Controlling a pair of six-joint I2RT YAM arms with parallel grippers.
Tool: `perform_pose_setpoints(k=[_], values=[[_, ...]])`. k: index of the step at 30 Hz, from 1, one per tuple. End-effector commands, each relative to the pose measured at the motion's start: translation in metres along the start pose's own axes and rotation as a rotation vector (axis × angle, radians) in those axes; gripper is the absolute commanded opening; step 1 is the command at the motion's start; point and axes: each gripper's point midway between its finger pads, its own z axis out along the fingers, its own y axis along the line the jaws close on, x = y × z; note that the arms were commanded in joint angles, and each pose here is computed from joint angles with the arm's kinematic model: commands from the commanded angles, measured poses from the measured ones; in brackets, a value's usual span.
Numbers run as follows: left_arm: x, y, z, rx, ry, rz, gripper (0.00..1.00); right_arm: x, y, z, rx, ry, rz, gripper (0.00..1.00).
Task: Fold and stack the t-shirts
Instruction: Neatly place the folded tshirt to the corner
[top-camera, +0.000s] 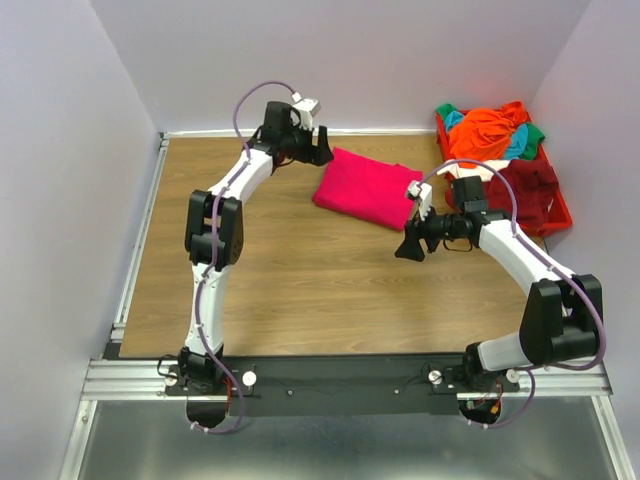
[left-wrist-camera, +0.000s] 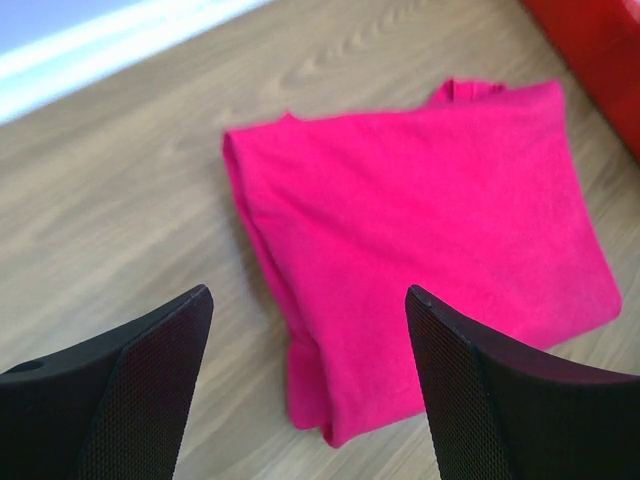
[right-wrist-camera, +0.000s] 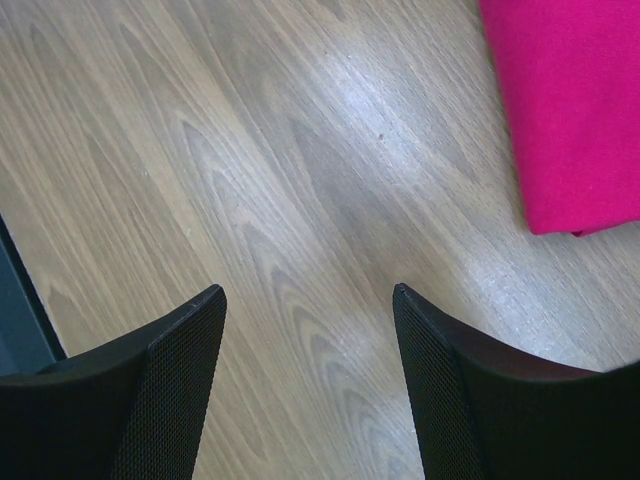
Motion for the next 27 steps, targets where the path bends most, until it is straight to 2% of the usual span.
perform_pose_setpoints(k=[1,8,12,16,17,20,23,24,26,27], values=[[0.054,-0.006,0.022,0.011,0.155,-0.031,0.84,0.001,0.007,-0.003,-0.025,-0.015,-0.006,0.75],[0.090,0.013,0.034,-0.090,0.248,-0.006,0.79,0.000,0.008,-0.005,-0.030,-0.024,-0.001,0.75],[0.109,0.004,0.037,-0.052,0.295,-0.006,0.73,0.000,0.007,-0.005,-0.028,-0.022,-0.002,0.75],[0.138,-0.002,0.041,-0.039,0.395,-0.013,0.66,0.000,0.007,-0.005,-0.026,-0.024,0.000,0.75],[0.144,0.003,0.044,-0.056,0.412,-0.011,0.61,0.000,0.006,-0.006,-0.023,-0.023,0.003,0.75],[0.159,0.007,0.044,-0.097,0.471,-0.013,0.58,0.000,0.006,-0.007,-0.023,-0.029,0.005,0.75],[0.167,0.017,0.040,-0.157,0.506,-0.012,0.47,-0.001,0.006,-0.008,-0.023,-0.034,0.005,0.75],[0.166,0.018,0.038,-0.161,0.508,-0.005,0.33,-0.001,0.005,-0.008,-0.022,-0.034,0.006,0.75],[0.164,0.024,0.032,-0.186,0.513,-0.007,0.16,-0.002,0.005,-0.009,-0.021,-0.036,0.005,0.75],[0.161,0.029,0.029,-0.204,0.510,-0.008,0.00,-0.002,0.005,-0.009,-0.019,-0.037,0.005,0.75]])
